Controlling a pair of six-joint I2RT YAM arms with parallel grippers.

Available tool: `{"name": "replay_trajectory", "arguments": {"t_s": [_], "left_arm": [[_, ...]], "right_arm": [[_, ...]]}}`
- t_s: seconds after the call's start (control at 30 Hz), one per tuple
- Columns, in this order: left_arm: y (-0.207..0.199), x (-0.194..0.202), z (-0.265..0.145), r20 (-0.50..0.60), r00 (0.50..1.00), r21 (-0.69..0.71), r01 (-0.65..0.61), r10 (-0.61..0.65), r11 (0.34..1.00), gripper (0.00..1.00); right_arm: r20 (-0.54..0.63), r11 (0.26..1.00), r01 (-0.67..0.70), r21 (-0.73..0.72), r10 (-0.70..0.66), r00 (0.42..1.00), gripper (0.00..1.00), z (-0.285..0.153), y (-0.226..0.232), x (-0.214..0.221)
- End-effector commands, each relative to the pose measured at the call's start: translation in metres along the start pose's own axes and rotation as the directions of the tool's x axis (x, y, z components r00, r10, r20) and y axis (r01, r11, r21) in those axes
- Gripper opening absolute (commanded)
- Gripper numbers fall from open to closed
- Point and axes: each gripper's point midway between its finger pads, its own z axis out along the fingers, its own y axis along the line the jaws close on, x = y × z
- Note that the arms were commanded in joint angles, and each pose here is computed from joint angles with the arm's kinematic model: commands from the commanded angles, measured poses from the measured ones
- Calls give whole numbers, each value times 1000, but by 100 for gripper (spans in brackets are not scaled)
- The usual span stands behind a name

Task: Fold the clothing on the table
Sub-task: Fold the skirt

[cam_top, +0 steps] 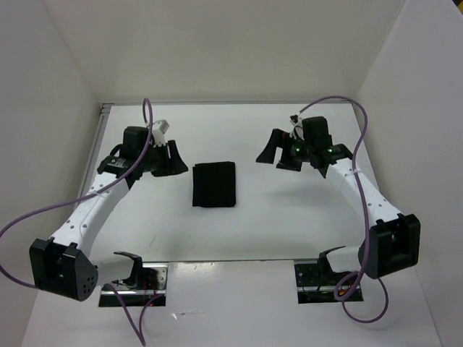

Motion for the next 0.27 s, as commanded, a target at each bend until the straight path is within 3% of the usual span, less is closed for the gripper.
{"name": "replay_trajectory", "arguments": {"t_s": [0.0,0.17,0.2,0.23], "left_arm": [[4,-12,-20,105,994,-48,2,3,999,61],[11,-1,-18,96,995,-70,32,-25,997,68],[13,2,-17,88,996,-73,35,-28,997,72],[13,2,-17,88,996,-73,35,-28,997,82]], "right_arm": [[-20,1000,8,-18,-9,1000,100,-9,0,15],[-59,999,-27,-24,26,998,100,-7,-7,34],[-51,999,-32,-28,30,998,100,-8,-6,34],[-69,999,-39,-34,36,997,100,-7,-7,40]]}}
